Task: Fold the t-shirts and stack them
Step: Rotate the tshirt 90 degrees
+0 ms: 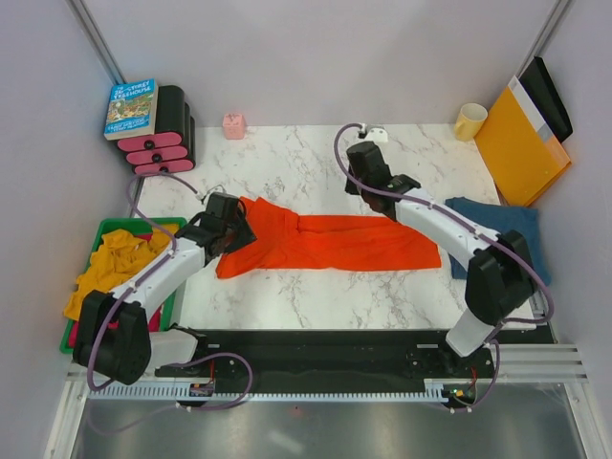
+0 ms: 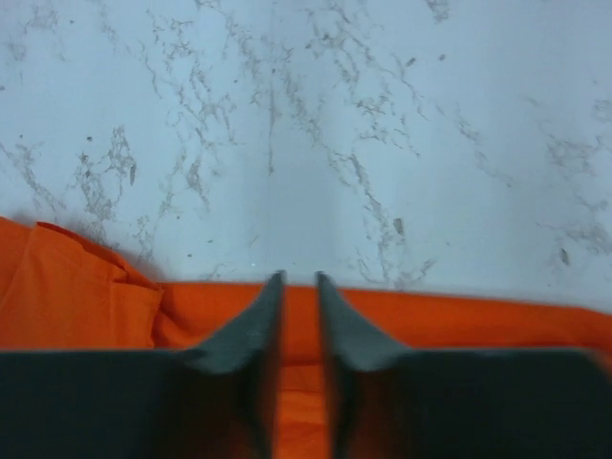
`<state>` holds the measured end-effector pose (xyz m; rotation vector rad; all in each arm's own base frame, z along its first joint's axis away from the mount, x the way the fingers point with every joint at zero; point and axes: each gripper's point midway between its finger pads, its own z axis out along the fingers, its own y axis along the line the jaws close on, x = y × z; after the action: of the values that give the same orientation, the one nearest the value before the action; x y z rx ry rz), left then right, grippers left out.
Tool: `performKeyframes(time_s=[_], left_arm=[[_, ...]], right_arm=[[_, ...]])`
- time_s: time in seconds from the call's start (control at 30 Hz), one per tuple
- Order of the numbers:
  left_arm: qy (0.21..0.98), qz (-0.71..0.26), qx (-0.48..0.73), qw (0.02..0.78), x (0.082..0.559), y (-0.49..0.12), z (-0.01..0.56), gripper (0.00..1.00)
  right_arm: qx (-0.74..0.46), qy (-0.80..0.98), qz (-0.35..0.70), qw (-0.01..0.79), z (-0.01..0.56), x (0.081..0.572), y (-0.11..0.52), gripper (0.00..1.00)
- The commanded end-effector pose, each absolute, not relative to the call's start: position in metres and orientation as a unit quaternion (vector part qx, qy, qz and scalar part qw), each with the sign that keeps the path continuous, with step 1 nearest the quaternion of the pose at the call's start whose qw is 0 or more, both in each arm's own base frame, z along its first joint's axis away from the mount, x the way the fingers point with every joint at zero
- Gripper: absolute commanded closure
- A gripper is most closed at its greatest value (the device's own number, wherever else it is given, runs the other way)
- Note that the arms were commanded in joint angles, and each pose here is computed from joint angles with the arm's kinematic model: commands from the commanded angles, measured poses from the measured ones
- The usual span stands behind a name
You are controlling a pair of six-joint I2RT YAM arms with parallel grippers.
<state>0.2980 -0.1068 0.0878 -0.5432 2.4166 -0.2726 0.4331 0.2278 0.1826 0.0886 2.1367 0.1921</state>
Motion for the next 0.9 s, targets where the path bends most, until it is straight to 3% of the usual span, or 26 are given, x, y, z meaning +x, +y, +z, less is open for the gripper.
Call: performKeyframes(time_s=[0.0, 0.03, 0.17, 0.47, 0.87], left_arm=[[0.915, -0.139, -0.174, 0.336, 0.317, -0.125, 0.098, 0.51], [0.916, -0.143, -0.169, 0.335, 0.323, -0.129, 0.1, 0.58], [0.938, -0.127, -0.159, 0.282, 0.334, -0.139, 0.066, 0.68], [0.947, -0.109, -0.167, 0.252, 0.353, -0.144, 0.043, 0.7], [0.967, -0.031, -0.19, 0.168, 0.352, -0.131, -0.007, 0.76]], right_arm=[[0.041, 0.903, -0.007, 0.429, 0.134, 0.393, 0.181, 1.0], [0.047, 0.905, -0.007, 0.422, 0.128, 0.388, 0.179, 1.0], [0.062, 0.921, -0.033, 0.382, 0.093, 0.365, 0.162, 1.0], [0.082, 0.927, -0.071, 0.359, 0.069, 0.354, 0.134, 1.0], [0.085, 0.96, -0.073, 0.257, 0.004, 0.317, 0.121, 1.0]])
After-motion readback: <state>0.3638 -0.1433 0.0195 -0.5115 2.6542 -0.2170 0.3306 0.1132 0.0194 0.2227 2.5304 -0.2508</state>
